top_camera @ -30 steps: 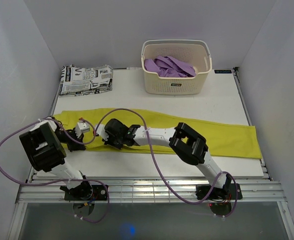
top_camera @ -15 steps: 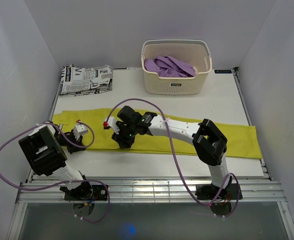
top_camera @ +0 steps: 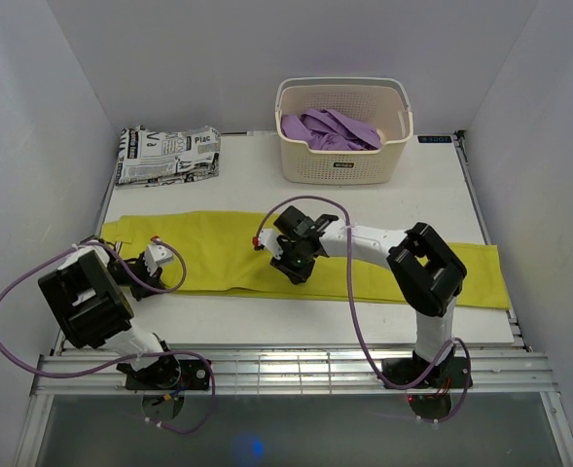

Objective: Fold and stack the trousers
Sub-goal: Fold the trousers

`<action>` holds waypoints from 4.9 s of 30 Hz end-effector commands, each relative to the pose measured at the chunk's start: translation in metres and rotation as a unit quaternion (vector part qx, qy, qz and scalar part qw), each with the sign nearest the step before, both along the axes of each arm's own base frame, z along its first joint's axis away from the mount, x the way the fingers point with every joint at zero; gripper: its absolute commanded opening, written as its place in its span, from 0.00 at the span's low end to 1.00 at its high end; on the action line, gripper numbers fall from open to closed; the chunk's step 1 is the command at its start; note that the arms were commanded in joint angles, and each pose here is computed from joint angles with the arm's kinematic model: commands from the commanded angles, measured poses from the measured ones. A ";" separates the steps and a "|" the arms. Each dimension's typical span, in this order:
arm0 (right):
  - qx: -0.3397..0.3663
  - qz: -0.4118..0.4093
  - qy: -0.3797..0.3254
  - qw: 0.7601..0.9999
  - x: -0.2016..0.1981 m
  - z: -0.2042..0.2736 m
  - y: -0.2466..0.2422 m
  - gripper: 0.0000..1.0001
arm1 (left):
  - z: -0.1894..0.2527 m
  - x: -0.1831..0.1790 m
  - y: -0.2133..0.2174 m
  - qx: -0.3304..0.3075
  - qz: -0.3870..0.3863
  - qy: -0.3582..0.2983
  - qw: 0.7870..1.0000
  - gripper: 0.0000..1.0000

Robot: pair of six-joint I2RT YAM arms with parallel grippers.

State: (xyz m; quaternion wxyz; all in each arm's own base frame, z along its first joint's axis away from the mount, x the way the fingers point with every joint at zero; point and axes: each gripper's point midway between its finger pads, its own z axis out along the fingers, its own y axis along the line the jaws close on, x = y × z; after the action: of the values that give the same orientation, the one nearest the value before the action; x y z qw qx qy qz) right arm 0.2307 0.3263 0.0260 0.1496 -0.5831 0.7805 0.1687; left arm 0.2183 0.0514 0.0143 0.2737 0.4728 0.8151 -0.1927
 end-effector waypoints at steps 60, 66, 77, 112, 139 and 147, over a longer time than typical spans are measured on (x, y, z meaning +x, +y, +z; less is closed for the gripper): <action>0.032 0.094 0.035 0.994 -0.019 0.005 0.026 0.34 | 0.072 0.267 -0.130 -0.163 0.061 -0.067 0.983 0.81; 0.119 0.031 -0.001 0.992 0.039 0.073 0.021 0.49 | 0.068 0.220 -0.156 -0.188 -0.019 -0.034 0.981 0.46; 0.158 -0.045 -0.041 0.986 0.130 0.121 0.002 0.50 | 0.081 0.157 -0.163 -0.186 -0.085 -0.041 0.978 0.34; 0.204 0.067 -0.146 0.966 0.090 0.073 0.108 0.08 | 0.188 0.198 -0.089 -0.207 0.210 -0.135 0.946 0.75; -0.035 0.132 -0.346 0.928 0.034 -0.051 0.071 0.08 | 0.075 0.193 -0.161 0.032 0.240 -0.048 0.969 0.72; -0.056 0.153 -0.338 0.927 0.014 -0.069 0.062 0.08 | 0.036 0.210 -0.132 0.142 0.297 -0.045 0.943 0.65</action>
State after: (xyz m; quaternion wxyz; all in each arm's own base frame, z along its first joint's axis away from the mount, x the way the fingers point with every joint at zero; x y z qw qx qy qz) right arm 0.2725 0.4355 0.0274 0.4595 -0.6764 0.5746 -0.0354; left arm 0.4100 -0.1028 0.0355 0.2692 0.2795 0.9209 -0.0366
